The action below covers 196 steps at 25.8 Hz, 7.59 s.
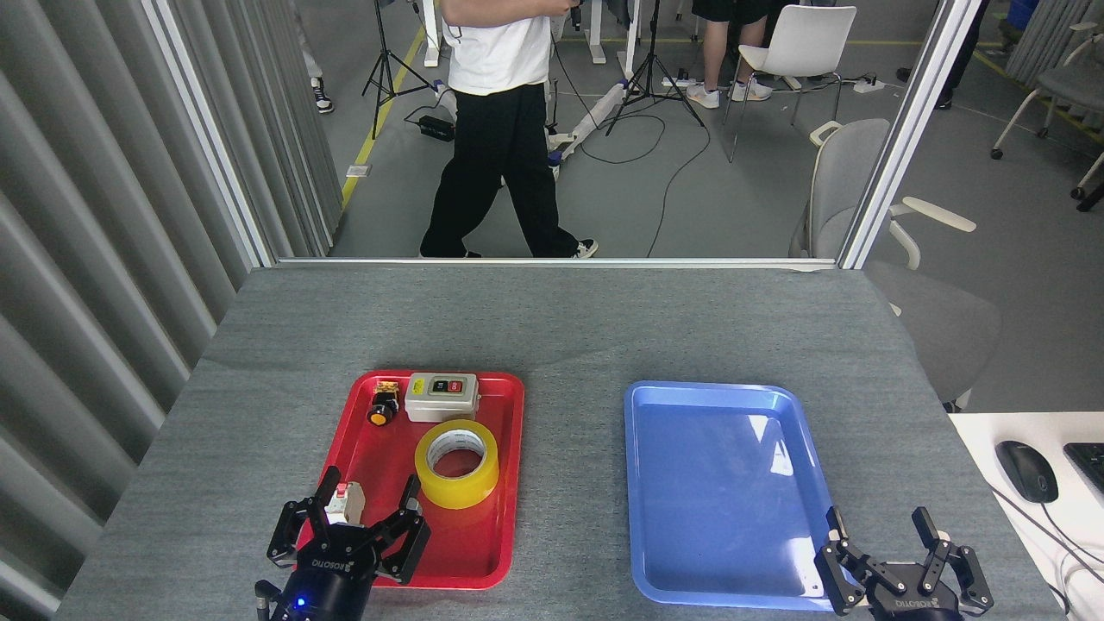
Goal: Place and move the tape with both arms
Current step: 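Move the left gripper over the yellow tape roll in the red tray, then lower the left gripper and grasp the rim of the yellow tape, then lift the tape with the left gripper and carry it toward the blue tray, then bring the right gripper to the tape held by the left gripper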
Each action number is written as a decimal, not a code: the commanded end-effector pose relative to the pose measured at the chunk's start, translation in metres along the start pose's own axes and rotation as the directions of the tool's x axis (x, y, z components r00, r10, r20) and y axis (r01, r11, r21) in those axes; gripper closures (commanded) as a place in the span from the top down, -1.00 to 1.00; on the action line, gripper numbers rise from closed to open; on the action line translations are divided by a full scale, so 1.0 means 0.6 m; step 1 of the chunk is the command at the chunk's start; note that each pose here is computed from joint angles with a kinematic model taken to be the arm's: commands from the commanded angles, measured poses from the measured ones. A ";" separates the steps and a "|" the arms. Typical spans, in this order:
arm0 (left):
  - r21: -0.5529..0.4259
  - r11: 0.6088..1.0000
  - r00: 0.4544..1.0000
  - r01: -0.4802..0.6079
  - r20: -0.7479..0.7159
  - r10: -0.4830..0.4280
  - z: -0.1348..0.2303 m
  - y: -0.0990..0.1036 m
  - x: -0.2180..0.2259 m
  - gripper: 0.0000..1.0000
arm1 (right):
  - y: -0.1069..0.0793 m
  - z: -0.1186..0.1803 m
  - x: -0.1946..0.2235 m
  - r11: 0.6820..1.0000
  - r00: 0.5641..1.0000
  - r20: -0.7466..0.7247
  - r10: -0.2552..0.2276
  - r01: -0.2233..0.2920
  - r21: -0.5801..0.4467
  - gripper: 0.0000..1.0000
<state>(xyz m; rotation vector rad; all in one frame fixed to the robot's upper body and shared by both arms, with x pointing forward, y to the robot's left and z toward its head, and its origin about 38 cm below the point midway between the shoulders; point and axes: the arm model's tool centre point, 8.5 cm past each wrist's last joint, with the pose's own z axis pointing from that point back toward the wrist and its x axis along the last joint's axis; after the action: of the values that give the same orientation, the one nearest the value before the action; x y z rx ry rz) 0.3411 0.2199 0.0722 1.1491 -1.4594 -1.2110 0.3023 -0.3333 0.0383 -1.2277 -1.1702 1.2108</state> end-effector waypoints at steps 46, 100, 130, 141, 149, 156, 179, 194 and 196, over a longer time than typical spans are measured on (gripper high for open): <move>-0.790 0.595 0.979 0.149 0.035 -0.199 -0.256 -0.072 -0.001 1.00 | -0.008 0.002 -0.034 1.000 0.999 -0.042 0.028 -0.028 -0.006 1.00; -0.810 0.518 0.956 0.274 0.172 -0.236 -0.269 -0.095 -0.029 -0.35 | 0.001 0.008 -0.027 1.000 0.997 -0.078 0.007 -0.007 0.000 1.00; -0.671 0.673 0.857 -0.310 0.109 0.503 -0.214 -0.026 -0.050 -0.72 | -0.012 -0.008 -0.022 0.999 1.000 0.009 -0.022 0.022 -0.029 1.00; -0.686 0.509 0.566 -0.520 0.170 0.807 -0.164 -0.014 0.004 -0.60 | -0.018 -0.010 -0.028 0.995 0.994 0.071 -0.083 0.087 -0.048 1.00; -0.726 0.478 0.436 -0.495 0.269 0.859 -0.055 -0.026 0.055 -0.60 | -0.020 -0.010 -0.029 0.994 0.994 0.069 -0.082 0.086 -0.062 1.00; -0.761 0.481 0.387 -0.435 0.325 0.863 0.000 -0.035 0.106 -0.59 | -0.022 -0.008 -0.029 0.992 0.991 0.098 -0.090 0.098 -0.075 0.98; -0.793 0.369 0.400 -0.485 0.175 0.900 -0.049 -0.031 0.250 -0.59 | -0.062 0.025 0.131 0.810 0.302 0.754 -0.584 0.285 0.513 0.99; -0.792 0.375 0.405 -0.481 0.179 0.897 -0.051 -0.032 0.250 -0.59 | -0.113 -0.023 0.202 0.880 0.230 0.858 -0.460 0.251 0.404 0.98; -0.792 0.375 0.406 -0.482 0.177 0.897 -0.052 -0.033 0.249 -0.59 | -0.110 -0.022 0.208 0.886 0.226 0.863 -0.453 0.222 0.407 0.97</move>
<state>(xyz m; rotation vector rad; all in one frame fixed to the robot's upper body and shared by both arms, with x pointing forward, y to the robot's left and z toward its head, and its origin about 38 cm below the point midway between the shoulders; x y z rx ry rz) 0.3473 0.0658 0.0685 -0.4974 -1.5173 -1.2304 0.3187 -0.2153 0.1019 0.1368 -1.9803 1.6378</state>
